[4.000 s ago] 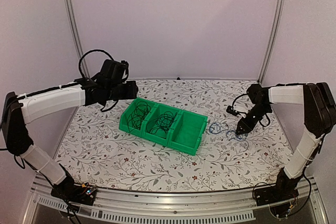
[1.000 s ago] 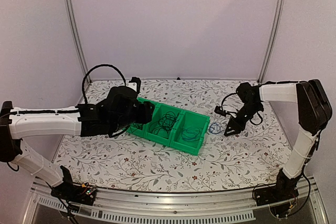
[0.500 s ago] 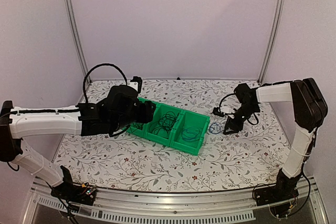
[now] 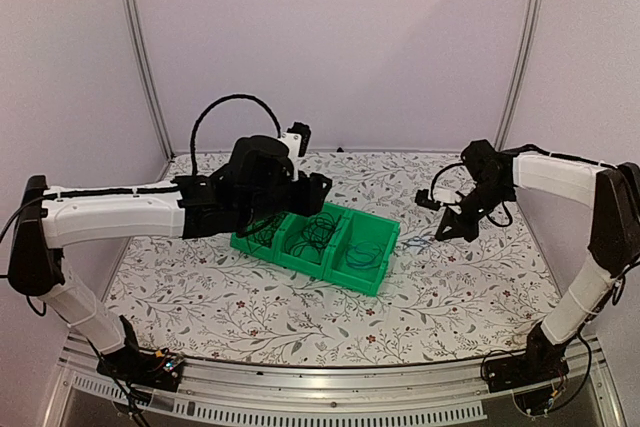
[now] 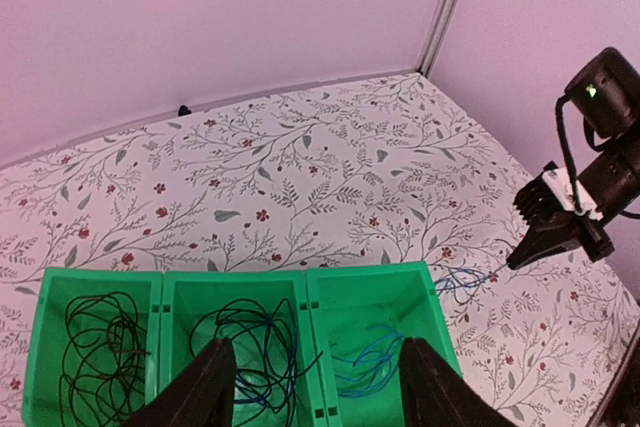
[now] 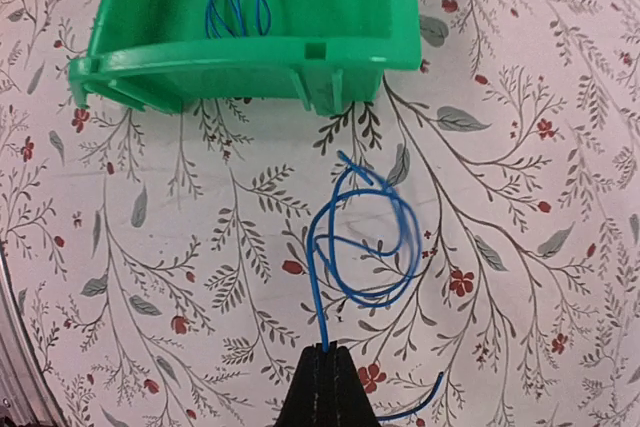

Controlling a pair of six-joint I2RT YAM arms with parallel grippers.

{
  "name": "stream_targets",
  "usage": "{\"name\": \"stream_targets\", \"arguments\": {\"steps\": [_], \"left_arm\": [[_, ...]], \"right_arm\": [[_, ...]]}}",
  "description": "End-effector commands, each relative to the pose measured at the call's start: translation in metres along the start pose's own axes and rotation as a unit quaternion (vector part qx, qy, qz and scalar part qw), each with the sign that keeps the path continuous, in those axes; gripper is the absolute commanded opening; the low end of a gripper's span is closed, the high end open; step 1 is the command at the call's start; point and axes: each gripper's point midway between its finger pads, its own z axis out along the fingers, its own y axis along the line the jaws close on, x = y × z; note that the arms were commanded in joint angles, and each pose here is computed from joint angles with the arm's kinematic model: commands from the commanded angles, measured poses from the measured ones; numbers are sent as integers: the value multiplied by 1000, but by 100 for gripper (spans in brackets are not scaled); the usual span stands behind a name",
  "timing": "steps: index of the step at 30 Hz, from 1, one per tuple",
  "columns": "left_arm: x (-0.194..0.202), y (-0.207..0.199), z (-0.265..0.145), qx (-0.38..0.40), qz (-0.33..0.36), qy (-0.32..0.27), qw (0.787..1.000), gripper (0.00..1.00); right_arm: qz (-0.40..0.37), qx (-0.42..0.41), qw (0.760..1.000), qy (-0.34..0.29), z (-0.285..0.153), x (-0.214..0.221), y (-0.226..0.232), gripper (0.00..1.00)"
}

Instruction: Untangle the cables

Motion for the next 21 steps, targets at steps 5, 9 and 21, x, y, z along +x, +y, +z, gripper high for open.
{"name": "stream_targets", "arguments": {"steps": [5, 9, 21], "left_arm": [[-31, -126, -11, 209, 122, -79, 967, 62], [-32, -166, -5, 248, 158, -79, 952, 64], [-9, -166, 33, 174, 147, -51, 972, 64]], "right_arm": [[-68, -14, 991, -112, -134, -79, 66, 0], [-69, -24, 988, -136, -147, -104, 74, 0], [-69, -44, 983, -164, -163, -130, 85, 0]]}}
